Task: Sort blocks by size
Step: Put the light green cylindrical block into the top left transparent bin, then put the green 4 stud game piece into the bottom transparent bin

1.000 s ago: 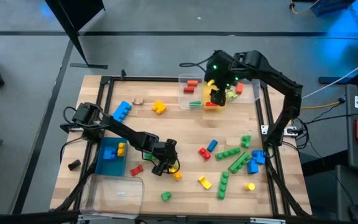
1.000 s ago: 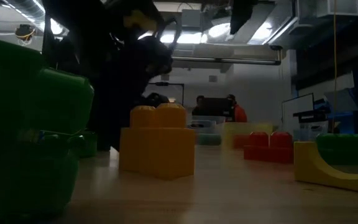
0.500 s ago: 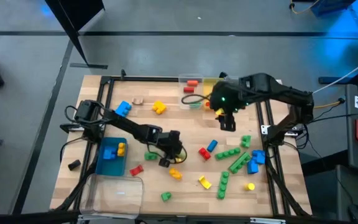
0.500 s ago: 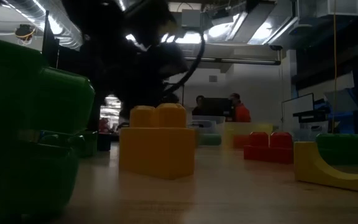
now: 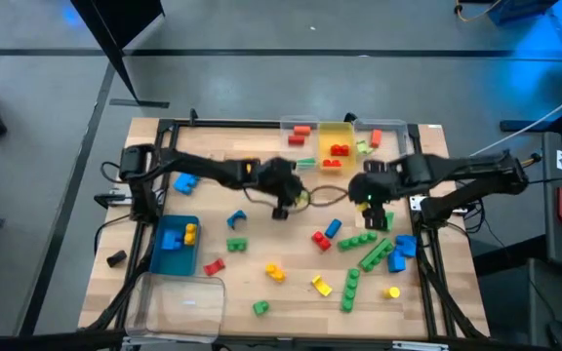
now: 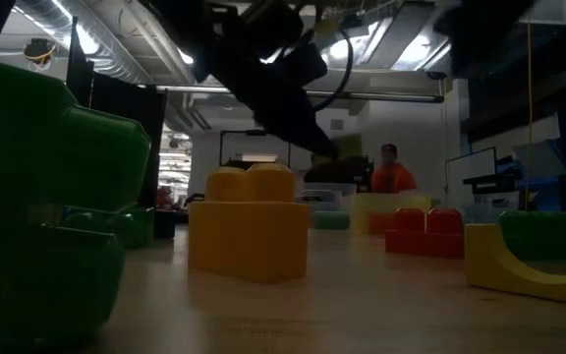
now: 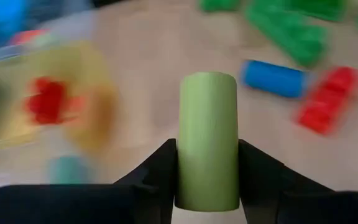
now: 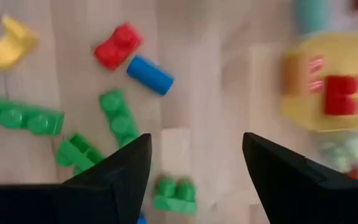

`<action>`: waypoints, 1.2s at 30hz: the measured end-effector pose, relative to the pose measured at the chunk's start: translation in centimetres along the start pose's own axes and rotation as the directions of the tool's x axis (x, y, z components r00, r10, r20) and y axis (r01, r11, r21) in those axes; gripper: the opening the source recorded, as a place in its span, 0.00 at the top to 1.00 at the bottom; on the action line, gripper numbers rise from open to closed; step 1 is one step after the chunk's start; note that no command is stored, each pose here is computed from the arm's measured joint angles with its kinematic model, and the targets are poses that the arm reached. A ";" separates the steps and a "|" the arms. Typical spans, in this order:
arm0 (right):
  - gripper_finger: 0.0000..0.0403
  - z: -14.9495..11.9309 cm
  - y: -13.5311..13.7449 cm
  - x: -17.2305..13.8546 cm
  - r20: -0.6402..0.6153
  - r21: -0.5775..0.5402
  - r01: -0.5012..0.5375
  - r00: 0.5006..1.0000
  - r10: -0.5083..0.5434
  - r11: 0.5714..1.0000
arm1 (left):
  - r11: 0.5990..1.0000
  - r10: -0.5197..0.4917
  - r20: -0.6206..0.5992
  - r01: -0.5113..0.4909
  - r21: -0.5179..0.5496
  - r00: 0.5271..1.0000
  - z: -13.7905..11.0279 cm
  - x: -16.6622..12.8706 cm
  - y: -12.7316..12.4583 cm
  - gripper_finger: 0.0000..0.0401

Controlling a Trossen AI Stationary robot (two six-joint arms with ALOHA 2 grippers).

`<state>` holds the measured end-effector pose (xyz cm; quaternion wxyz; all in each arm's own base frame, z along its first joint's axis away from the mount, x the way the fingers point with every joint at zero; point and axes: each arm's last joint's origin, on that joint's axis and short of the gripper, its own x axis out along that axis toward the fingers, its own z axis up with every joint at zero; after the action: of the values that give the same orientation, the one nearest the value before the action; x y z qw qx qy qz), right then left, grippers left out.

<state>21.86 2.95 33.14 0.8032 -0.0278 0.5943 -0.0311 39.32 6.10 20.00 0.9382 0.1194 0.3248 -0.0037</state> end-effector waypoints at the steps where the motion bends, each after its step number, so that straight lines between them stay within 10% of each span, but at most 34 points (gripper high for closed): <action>1: 0.37 -0.3 0.4 0.8 -0.015 0.002 -0.018 1.000 0.018 1.000 | 1.000 0.022 0.002 -0.022 -0.020 1.000 -0.1 -0.1 1.1 0.70; 15: 0.37 -3.9 4.1 9.9 -0.091 -0.012 -0.153 0.984 0.151 0.988 | 0.935 0.272 0.064 -0.248 -0.253 0.960 -2.3 -2.1 10.8 0.69; 36: 0.37 -6.2 4.4 14.1 -0.078 0.050 -0.220 0.972 0.224 0.974 | 0.893 0.369 0.079 -0.329 -0.309 0.926 -3.8 0.0 12.2 0.52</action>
<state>20.16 6.11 17.55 0.7767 0.0568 0.6257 0.0455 38.04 18.81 19.83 0.9506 0.0365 0.2305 0.2044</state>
